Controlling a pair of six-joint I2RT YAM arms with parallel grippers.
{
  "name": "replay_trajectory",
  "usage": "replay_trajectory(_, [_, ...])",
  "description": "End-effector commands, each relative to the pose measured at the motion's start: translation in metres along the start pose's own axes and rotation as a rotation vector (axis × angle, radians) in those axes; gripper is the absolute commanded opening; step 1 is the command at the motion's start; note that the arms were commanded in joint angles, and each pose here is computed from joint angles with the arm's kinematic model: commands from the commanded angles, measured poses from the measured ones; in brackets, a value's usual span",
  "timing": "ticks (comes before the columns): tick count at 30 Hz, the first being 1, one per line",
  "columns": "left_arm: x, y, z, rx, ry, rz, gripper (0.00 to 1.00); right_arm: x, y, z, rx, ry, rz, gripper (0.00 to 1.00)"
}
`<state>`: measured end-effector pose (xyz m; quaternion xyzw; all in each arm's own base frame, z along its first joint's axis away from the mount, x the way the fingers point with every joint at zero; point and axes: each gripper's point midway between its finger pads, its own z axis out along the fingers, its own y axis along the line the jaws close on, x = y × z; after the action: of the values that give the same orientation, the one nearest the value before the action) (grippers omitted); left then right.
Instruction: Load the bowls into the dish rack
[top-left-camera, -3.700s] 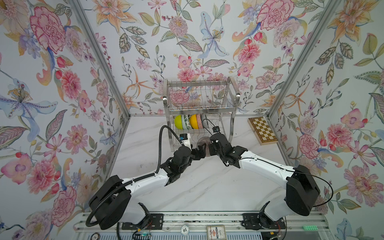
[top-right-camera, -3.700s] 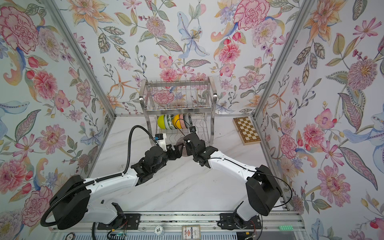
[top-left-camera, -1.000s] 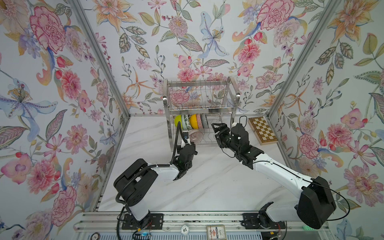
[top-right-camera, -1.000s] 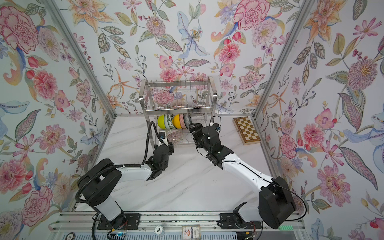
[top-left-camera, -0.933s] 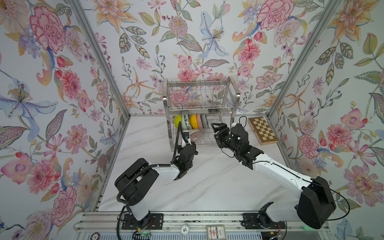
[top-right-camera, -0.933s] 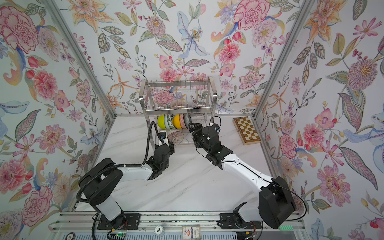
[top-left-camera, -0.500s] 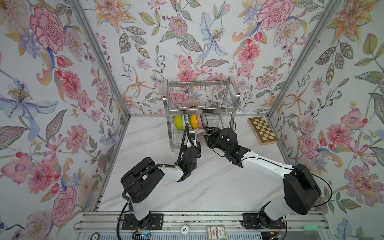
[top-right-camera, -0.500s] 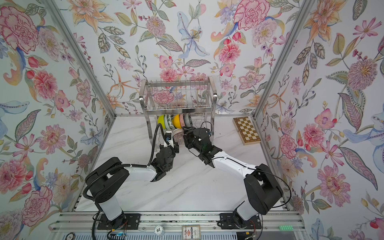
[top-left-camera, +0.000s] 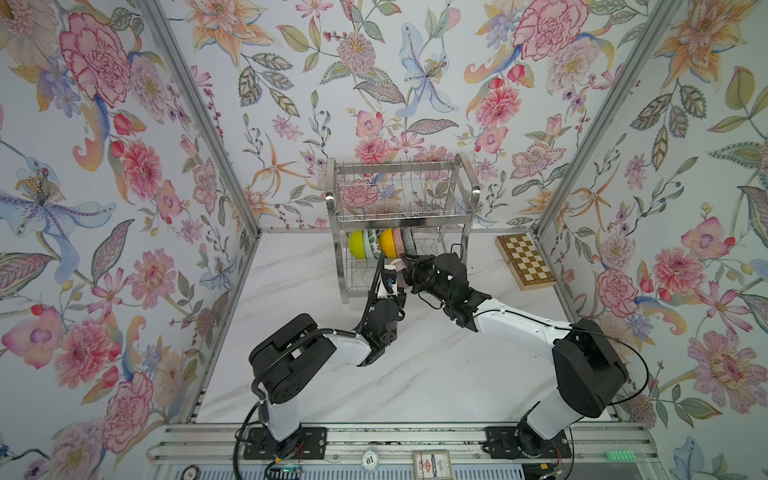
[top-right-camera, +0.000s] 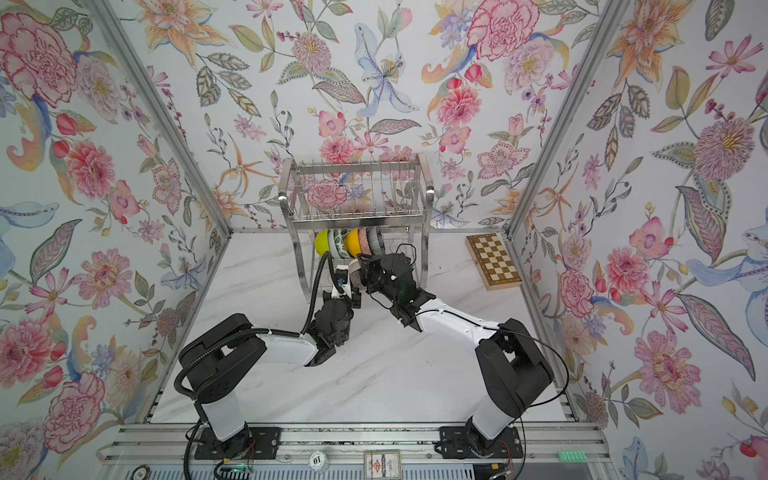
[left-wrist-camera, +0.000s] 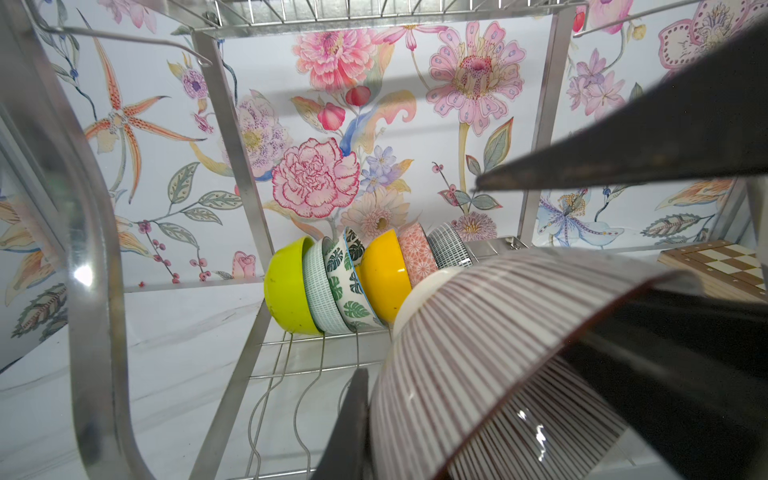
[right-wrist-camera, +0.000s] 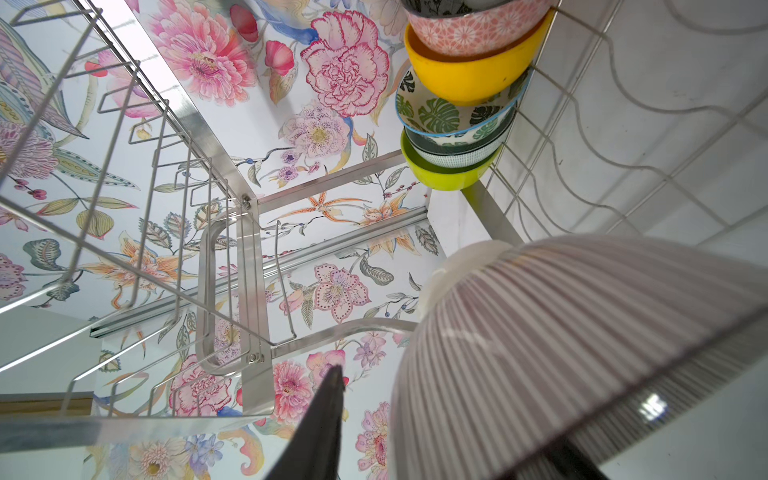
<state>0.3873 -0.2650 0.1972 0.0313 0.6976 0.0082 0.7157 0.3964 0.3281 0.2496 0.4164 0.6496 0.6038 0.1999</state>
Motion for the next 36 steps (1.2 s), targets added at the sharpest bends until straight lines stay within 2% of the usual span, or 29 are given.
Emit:
replay_trajectory(1, [-0.019,-0.010,-0.012,-0.003,-0.073,-0.027,0.00,0.005,0.016,-0.001,-0.066,0.012,-0.001,0.18])
replay_trajectory(6, [-0.017,-0.020,-0.019,0.008,-0.082,0.005,0.00,-0.003,-0.006,-0.010,-0.044,-0.013,0.003,0.02])
replay_trajectory(7, [-0.016,-0.020,-0.019,0.008,-0.078,0.001,0.03,-0.005,-0.010,-0.011,-0.037,-0.016,-0.001,0.00])
replay_trajectory(15, [-0.015,-0.025,-0.019,0.038,-0.057,-0.039,0.32,-0.010,-0.002,-0.022,-0.059,-0.032,-0.084,0.00])
replay_trajectory(20, [-0.013,-0.025,-0.021,0.060,-0.034,-0.059,0.55,-0.015,0.006,-0.029,-0.078,-0.050,-0.122,0.00])
replay_trajectory(27, [-0.017,-0.022,-0.028,0.090,0.004,-0.089,0.83,-0.028,0.008,-0.040,-0.078,-0.081,-0.142,0.00])
replay_trajectory(32, [-0.026,-0.022,-0.034,0.143,0.032,-0.121,0.99,-0.044,0.010,-0.062,-0.054,-0.123,-0.220,0.00])
replay_trajectory(36, [-0.033,-0.029,-0.035,0.197,0.056,-0.145,0.99,-0.074,0.009,-0.097,0.027,-0.228,-0.355,0.00])
